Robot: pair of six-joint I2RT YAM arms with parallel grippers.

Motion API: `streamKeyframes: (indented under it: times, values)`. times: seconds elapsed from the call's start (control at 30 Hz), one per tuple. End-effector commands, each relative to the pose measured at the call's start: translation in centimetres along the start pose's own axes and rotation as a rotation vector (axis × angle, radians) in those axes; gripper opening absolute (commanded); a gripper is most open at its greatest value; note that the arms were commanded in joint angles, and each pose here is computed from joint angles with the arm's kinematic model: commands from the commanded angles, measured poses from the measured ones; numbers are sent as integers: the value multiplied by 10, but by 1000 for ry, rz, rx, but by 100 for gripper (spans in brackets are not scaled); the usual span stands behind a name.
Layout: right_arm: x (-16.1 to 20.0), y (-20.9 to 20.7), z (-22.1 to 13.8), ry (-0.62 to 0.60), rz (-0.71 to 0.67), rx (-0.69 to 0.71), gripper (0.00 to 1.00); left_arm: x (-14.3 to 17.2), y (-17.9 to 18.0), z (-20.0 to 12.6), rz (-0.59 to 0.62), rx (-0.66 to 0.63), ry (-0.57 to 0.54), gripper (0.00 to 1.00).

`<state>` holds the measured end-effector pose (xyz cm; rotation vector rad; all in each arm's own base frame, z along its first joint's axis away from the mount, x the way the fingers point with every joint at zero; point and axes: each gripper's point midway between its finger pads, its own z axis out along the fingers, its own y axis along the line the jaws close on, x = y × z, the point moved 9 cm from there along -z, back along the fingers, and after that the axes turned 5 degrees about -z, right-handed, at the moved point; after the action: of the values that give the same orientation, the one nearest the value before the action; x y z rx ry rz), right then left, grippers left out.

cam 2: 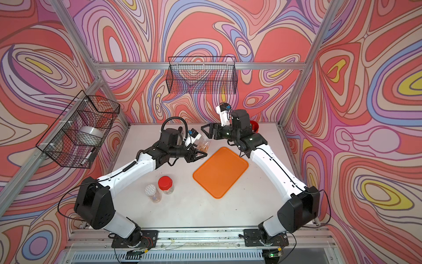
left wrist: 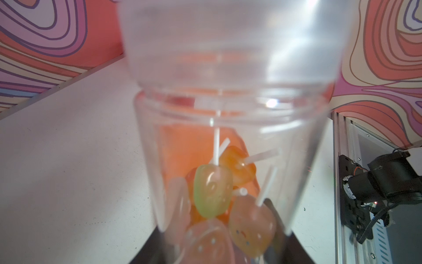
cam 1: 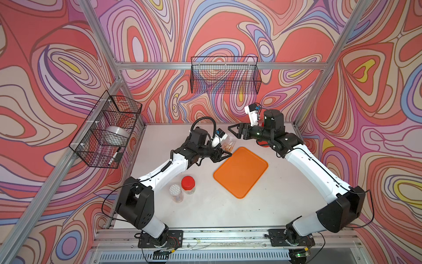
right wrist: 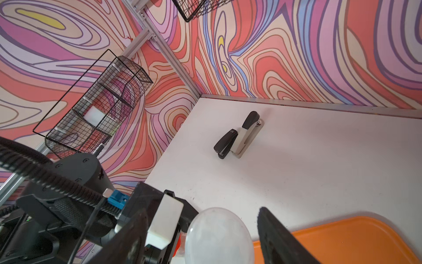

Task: Pour the candies out of the jar
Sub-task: Unscrew the lid from the jar.

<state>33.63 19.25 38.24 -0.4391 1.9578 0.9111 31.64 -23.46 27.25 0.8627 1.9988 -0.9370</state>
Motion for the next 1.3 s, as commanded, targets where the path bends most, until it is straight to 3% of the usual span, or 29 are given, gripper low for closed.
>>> streamKeyframes:
  times: [0.0, 0.27, 0.83, 1.03, 1.27]
  values:
    - [13, -7, 6, 34, 27, 33, 74, -17, -4, -5, 54, 0, -43, 0]
    - [25, -8, 7, 62, 51, 28, 70, -18, -5, -4, 52, 16, -53, 0]
    - [31, -8, 24, 78, 63, -8, 71, -18, -7, -4, 49, 30, -59, 0]
    - [31, -8, 25, 78, 70, -12, 58, -19, -8, -4, 49, 34, -59, 0]
    - [30, -7, 24, 81, 91, -34, 51, -17, -8, -4, 47, 34, -54, 0]
